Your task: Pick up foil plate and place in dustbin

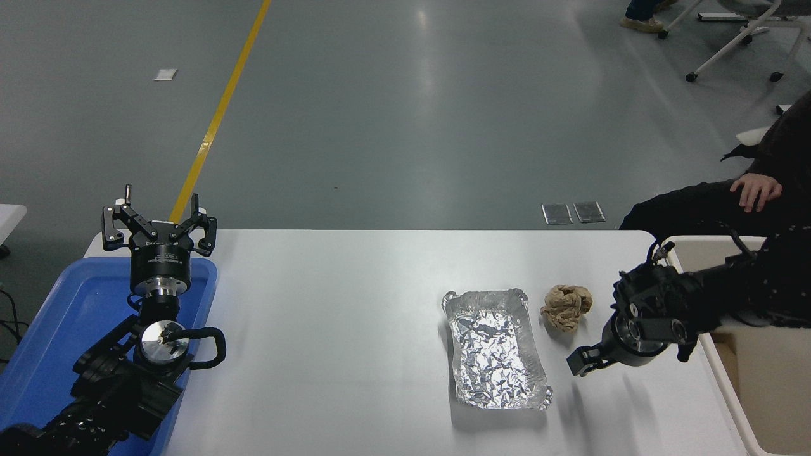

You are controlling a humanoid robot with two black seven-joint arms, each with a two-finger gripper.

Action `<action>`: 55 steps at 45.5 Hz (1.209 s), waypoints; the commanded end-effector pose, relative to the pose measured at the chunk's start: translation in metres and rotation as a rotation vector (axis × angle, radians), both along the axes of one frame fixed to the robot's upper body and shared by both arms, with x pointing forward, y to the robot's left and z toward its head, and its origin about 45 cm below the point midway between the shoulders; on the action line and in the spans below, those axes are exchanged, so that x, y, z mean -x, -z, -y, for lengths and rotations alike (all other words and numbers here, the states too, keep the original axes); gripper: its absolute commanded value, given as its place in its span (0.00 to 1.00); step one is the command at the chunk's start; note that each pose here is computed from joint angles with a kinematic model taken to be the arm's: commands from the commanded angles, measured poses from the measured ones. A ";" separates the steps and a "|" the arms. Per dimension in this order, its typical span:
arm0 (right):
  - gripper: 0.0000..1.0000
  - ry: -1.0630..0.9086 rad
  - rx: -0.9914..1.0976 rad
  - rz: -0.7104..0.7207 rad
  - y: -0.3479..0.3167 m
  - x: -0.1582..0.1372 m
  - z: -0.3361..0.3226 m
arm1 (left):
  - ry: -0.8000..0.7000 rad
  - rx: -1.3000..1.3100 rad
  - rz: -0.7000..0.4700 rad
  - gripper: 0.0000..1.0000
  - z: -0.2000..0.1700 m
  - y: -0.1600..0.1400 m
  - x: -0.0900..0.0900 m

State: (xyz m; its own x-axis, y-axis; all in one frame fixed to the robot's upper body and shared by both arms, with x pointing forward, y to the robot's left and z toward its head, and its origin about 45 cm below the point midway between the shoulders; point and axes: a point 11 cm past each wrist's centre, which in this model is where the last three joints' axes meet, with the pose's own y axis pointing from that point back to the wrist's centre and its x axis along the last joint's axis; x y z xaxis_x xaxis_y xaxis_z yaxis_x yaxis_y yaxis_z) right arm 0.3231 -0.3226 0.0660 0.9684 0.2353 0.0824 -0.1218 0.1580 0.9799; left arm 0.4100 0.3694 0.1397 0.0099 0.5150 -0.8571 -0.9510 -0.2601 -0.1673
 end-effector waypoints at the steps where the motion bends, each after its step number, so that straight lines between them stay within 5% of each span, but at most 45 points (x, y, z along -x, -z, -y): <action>1: 1.00 -0.004 0.006 -0.003 0.009 0.005 0.003 | 0.000 0.000 0.000 0.99 0.000 0.000 0.000; 28: 1.00 -0.003 -0.006 0.033 -0.022 -0.015 -0.002 | 0.000 -0.004 0.000 0.99 0.000 0.000 0.000; 34: 1.00 0.027 -0.027 0.073 -0.070 -0.030 0.004 | 0.000 -0.004 0.000 0.99 0.000 0.000 0.000; 55: 1.00 0.142 -0.179 0.077 -0.269 -0.019 0.014 | 0.000 -0.004 0.000 0.99 0.000 0.000 0.000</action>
